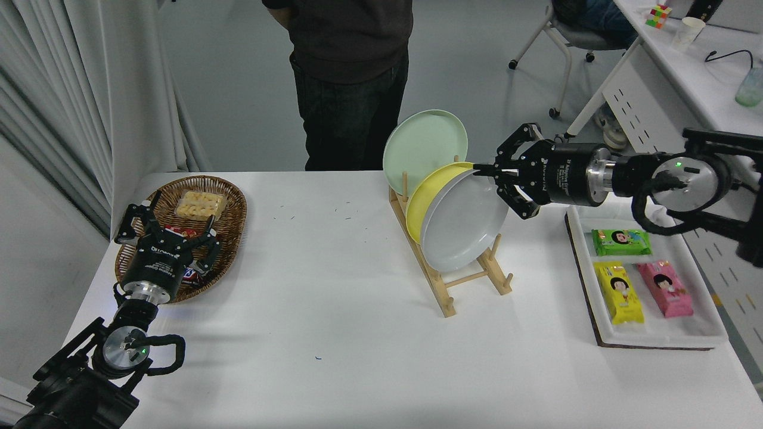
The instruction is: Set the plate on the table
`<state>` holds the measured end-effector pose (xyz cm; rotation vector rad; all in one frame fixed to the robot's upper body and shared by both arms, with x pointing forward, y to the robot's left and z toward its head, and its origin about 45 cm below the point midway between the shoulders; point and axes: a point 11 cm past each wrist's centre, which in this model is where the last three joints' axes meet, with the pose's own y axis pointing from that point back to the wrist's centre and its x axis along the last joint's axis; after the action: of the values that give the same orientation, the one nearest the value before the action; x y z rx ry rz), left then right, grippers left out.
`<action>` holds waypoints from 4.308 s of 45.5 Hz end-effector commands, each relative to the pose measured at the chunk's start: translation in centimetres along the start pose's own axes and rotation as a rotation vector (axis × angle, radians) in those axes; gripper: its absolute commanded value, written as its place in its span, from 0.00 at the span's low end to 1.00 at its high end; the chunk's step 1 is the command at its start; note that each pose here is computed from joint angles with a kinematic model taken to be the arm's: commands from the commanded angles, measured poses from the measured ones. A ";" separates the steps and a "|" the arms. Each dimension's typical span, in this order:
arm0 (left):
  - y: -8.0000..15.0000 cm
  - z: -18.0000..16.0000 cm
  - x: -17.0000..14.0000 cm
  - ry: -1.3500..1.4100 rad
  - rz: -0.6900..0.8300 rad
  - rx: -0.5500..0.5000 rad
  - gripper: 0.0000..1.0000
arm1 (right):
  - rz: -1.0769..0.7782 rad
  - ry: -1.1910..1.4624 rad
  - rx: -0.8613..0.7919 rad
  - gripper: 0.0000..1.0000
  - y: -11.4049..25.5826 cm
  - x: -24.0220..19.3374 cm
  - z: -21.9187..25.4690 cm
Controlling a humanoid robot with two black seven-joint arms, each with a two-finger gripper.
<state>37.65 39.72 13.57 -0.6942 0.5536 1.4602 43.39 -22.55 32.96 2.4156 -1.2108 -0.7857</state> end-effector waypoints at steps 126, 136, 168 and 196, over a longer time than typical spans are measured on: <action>0.0 0.0 0.0 0.000 0.001 0.000 0.98 | -0.249 0.206 -0.340 0.00 -6.7 -13.1 2.8; 0.0 0.0 0.0 0.000 0.001 0.000 0.98 | -0.260 0.279 -0.311 0.00 -7.6 -13.4 3.9; -0.1 0.0 -0.1 0.000 -0.002 -0.001 0.98 | -0.331 0.386 -0.421 0.00 -9.0 -14.6 7.3; 0.0 0.0 0.0 0.000 0.001 0.000 0.98 | -0.290 0.494 -0.554 0.00 -13.7 -14.8 10.3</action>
<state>37.66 39.72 13.58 -0.6945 0.5533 1.4598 37.23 -4.35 24.68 2.1939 -0.3569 -0.4585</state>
